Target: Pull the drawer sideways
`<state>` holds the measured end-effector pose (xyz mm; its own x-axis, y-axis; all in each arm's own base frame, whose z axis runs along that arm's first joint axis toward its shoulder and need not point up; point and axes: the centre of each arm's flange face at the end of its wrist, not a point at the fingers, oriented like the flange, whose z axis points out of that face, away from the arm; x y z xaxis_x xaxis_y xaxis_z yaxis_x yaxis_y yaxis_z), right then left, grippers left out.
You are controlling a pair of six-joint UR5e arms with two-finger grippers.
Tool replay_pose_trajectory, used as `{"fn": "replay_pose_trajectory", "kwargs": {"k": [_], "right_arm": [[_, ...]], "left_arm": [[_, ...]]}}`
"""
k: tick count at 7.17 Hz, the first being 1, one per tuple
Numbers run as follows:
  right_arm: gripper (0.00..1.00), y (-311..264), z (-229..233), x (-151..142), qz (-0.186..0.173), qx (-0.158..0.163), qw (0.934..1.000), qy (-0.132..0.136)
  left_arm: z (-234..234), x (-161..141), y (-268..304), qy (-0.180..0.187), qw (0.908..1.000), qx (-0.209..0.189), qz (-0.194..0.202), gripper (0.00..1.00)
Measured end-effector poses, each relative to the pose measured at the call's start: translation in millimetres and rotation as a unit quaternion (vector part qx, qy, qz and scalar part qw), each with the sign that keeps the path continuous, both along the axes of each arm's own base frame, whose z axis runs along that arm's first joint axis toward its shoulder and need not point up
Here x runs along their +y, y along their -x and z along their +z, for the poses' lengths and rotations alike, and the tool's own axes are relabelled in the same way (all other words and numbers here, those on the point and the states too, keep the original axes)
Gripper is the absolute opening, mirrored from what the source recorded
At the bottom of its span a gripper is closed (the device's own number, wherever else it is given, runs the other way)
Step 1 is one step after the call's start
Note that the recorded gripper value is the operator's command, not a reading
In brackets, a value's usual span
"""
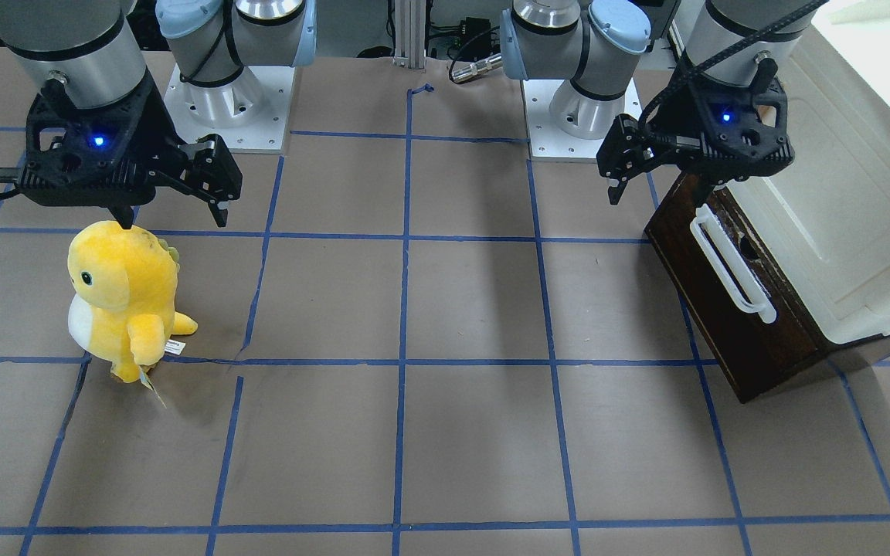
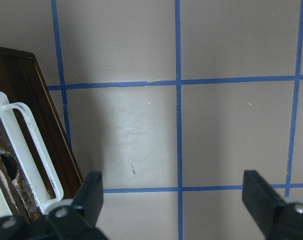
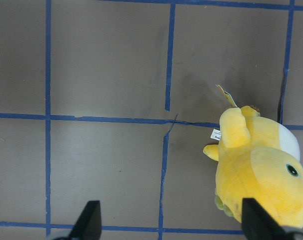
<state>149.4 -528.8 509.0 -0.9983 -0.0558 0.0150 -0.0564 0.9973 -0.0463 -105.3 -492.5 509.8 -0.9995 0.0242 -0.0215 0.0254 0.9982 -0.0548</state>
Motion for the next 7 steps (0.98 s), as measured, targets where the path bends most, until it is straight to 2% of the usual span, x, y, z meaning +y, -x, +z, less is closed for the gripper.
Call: {"fn": "replay_pose_trajectory", "kwargs": {"k": [7], "right_arm": [[1.0, 0.0, 0.0, 0.0, -0.001, 0.0, 1.0, 0.0]], "left_arm": [[0.4, -0.2, 0.3, 0.001, 1.0, 0.0, 0.0, 1.0]]}}
